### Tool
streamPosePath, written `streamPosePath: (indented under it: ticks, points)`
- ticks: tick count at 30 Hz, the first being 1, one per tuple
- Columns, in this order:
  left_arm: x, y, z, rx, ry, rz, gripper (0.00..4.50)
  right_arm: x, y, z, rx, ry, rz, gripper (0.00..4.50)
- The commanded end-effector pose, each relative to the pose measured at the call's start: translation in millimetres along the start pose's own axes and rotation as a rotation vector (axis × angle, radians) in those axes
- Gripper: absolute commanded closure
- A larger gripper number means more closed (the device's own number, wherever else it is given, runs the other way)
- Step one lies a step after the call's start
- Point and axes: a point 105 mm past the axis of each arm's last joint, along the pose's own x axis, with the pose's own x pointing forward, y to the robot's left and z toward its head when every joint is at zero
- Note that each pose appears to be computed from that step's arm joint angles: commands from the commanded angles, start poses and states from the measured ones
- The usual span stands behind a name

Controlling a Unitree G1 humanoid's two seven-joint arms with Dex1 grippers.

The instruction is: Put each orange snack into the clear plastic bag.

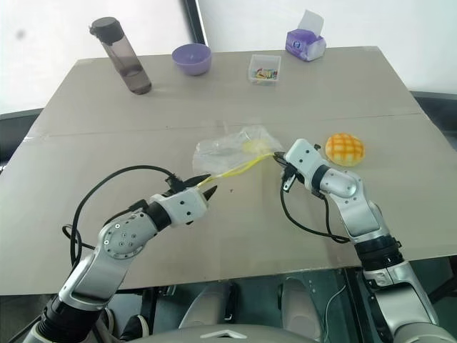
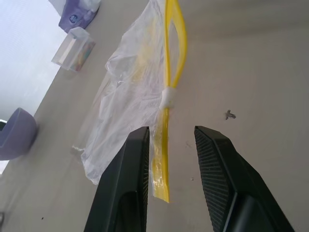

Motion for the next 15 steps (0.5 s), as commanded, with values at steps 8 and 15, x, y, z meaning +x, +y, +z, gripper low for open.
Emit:
streamPosePath:
  ticks: [8, 15]
  points:
    - [1.4, 17.2, 3.1, 0.068, -0.015, 0.080, 2.90, -2.8, -5.5, 14.6, -0.037, -0.043, -0.017, 4.50]
    - [5.0, 17.8, 2.6, 0.069, -0.017, 0.086, 2.90, -3.2, -4.3, 14.3, -0.031, -0.039, -0.021, 4.50]
